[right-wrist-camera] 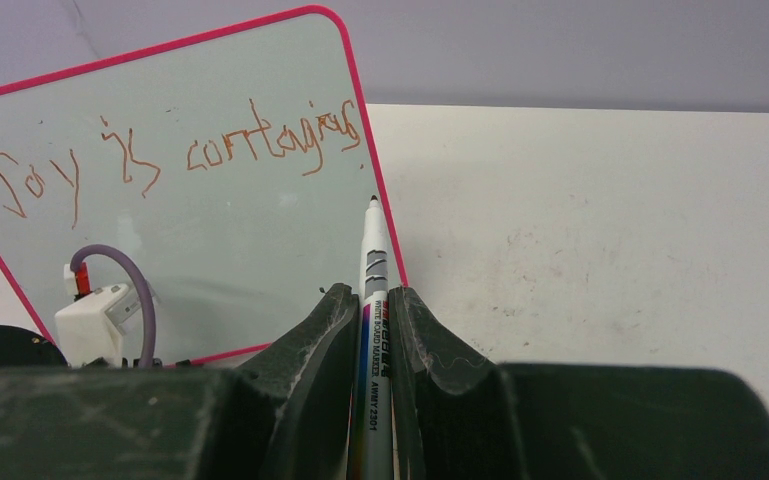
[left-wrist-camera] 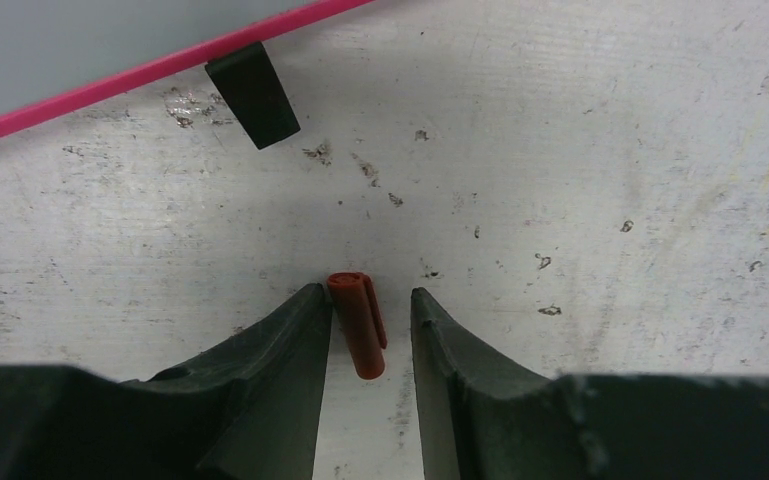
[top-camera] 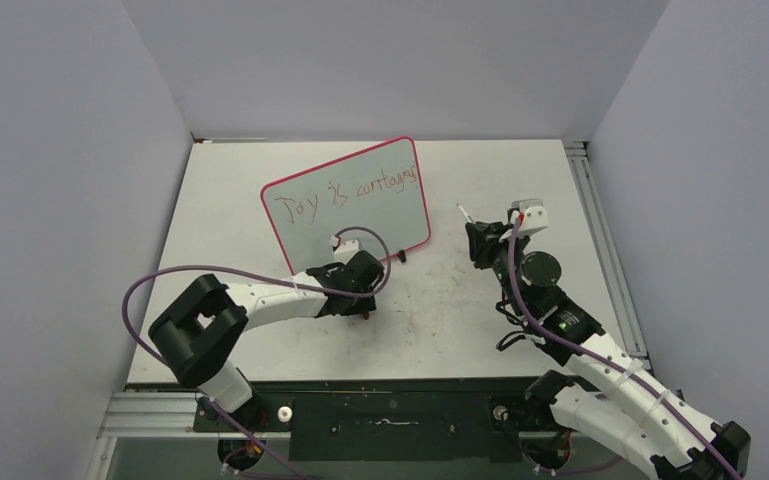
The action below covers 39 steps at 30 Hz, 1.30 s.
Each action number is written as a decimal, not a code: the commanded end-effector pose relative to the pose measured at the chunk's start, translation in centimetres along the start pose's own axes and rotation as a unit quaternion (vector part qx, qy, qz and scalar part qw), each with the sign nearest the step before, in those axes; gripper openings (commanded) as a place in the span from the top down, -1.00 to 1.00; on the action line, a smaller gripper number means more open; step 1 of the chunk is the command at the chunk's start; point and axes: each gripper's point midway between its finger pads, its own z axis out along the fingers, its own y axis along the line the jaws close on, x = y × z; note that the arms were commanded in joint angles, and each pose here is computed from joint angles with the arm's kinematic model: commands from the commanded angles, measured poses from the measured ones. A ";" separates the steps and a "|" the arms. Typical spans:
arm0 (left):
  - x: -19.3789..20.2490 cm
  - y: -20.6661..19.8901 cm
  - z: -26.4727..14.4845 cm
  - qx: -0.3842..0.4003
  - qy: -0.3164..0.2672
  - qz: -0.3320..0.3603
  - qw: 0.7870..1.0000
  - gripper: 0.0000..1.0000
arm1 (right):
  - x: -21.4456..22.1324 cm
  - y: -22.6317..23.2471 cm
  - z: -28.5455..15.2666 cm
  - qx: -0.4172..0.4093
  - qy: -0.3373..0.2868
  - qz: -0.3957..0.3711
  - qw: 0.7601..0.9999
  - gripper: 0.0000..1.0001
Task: Write a sentence on the whiteboard
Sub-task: Close the whiteboard marker at the center of the board.
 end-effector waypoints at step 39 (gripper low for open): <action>-5.5 -4.3 -4.8 0.105 -0.074 -0.074 0.989 1.00 | 0.1 4.7 -0.8 -0.126 -0.015 0.036 0.991 0.89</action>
